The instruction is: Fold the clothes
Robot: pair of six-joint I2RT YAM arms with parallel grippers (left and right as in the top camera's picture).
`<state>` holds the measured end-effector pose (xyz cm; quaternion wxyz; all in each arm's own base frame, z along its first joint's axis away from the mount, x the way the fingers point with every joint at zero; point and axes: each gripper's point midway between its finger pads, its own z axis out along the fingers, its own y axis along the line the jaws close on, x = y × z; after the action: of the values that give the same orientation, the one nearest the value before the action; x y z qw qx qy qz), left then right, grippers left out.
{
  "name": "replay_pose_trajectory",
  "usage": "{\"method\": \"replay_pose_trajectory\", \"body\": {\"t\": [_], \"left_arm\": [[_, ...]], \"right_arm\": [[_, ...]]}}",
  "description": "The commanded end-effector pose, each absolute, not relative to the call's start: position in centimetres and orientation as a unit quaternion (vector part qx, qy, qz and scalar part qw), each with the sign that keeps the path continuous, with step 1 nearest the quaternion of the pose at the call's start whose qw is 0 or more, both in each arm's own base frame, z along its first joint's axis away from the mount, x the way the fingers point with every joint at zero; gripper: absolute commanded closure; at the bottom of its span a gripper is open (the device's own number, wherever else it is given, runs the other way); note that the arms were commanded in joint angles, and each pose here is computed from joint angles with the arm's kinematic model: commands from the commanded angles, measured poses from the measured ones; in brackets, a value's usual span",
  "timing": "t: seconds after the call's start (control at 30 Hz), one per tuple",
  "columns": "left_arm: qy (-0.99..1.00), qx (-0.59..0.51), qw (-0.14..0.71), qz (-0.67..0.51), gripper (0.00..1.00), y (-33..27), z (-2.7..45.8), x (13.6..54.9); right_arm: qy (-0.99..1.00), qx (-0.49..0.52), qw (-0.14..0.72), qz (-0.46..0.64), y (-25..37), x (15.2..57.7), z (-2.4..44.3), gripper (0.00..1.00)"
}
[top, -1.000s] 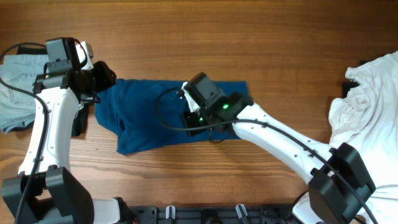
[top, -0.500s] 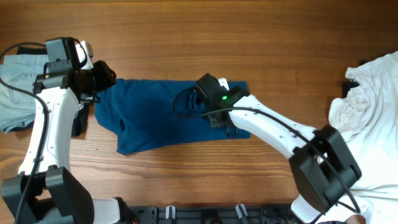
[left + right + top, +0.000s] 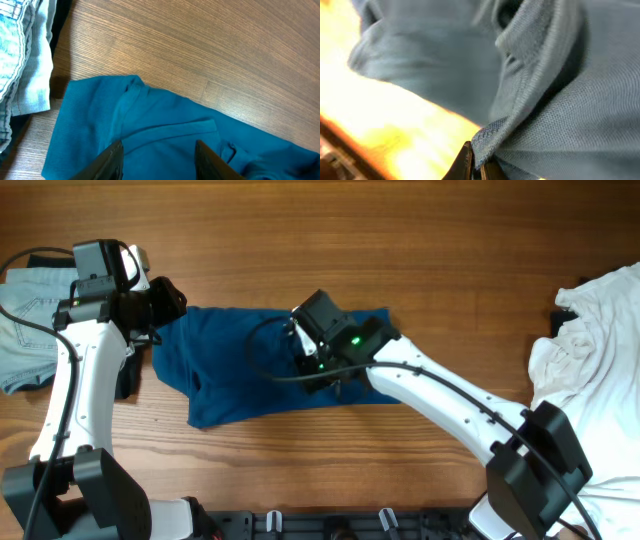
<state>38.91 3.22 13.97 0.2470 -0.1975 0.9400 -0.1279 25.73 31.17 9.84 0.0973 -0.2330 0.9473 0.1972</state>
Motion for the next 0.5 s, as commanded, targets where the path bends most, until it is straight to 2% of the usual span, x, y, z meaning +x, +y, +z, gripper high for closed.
{"method": "replay_pose_trajectory", "body": {"t": [0.0, 0.03, 0.07, 0.2, 0.27, 0.33, 0.4, 0.47], "left_arm": [[0.939, -0.189, 0.255, -0.135, 0.54, 2.9, 14.5, 39.0], [0.939, -0.189, 0.255, -0.135, 0.54, 2.9, 14.5, 39.0], [0.939, -0.189, 0.254, -0.135, 0.54, 2.9, 14.5, 39.0], [0.939, -0.189, 0.254, -0.135, 0.54, 2.9, 14.5, 39.0], [0.939, -0.189, 0.254, -0.135, 0.5, 2.9, 14.5, 39.0], [0.939, -0.189, 0.254, -0.135, 0.48, 2.9, 14.5, 39.0], [0.939, -0.189, 0.254, -0.135, 0.48, 2.9, 14.5, 39.0], [0.939, -0.189, 0.254, -0.135, 0.47, 2.9, 14.5, 39.0]], "right_arm": [[0.932, -0.25, 0.072, 0.252, 33.6, 23.3, 11.3, 0.82], [0.931, -0.255, 0.071, 0.251, 33.7, 23.1, 11.3, 0.63], [0.931, -0.255, 0.071, 0.251, 33.7, 23.1, 11.3, 0.6], [0.946, -0.229, 0.119, 0.194, 31.6, 25.9, 11.0, 0.61], [0.951, -0.207, 0.144, 0.178, 30.3, 27.8, 11.5, 0.61], [0.955, -0.169, 0.161, 0.181, 29.0, 29.6, 12.3, 0.66], [0.958, -0.126, 0.177, 0.188, 27.6, 31.8, 12.8, 0.67], [0.955, -0.109, 0.185, 0.206, 26.8, 33.4, 13.0, 0.58]]}}
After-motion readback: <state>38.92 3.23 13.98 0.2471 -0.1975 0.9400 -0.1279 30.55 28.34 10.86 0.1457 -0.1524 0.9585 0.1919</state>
